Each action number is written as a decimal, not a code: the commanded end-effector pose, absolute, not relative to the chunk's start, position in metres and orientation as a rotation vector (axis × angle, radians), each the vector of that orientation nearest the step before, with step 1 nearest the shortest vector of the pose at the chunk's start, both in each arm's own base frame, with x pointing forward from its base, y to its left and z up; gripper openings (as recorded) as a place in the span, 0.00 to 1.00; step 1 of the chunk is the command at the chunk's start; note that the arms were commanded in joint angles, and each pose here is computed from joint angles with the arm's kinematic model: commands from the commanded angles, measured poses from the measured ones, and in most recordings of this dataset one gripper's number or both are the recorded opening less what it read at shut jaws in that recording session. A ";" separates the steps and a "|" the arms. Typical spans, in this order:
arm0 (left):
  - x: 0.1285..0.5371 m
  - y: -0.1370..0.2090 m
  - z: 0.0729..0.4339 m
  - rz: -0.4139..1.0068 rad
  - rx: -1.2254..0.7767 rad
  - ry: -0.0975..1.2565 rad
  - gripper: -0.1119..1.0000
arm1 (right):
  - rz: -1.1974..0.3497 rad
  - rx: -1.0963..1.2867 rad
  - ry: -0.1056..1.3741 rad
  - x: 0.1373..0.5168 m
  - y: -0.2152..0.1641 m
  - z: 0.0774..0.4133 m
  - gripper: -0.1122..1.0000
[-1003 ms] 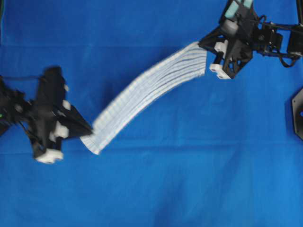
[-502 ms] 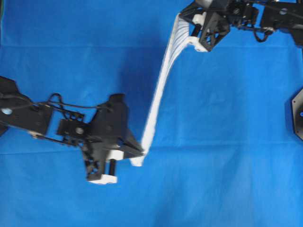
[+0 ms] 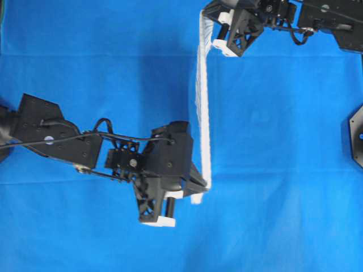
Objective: Fold the blue towel.
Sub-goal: 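Lay the vertical strip flat on the table with both grippers, then open both grippers and pull them back to the sides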
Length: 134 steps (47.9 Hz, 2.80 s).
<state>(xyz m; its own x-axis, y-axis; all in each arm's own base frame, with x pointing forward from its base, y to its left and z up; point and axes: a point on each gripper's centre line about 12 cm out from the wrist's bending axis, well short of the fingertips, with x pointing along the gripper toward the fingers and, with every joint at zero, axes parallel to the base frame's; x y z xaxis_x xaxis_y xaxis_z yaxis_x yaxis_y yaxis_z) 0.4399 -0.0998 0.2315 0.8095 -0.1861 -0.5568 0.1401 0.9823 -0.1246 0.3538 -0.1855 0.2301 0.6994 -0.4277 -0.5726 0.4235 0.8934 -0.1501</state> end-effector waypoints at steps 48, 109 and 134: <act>0.511 -0.105 0.200 -0.182 -0.014 0.500 0.11 | -0.503 0.030 0.634 0.312 -0.186 0.211 0.15; 0.426 -0.097 0.169 -0.152 -0.137 0.622 0.49 | -0.429 0.008 0.671 0.378 -0.192 0.186 0.63; 0.354 -0.057 0.230 -0.099 -0.141 0.601 0.72 | -0.353 -0.011 0.557 0.327 -0.128 0.232 0.60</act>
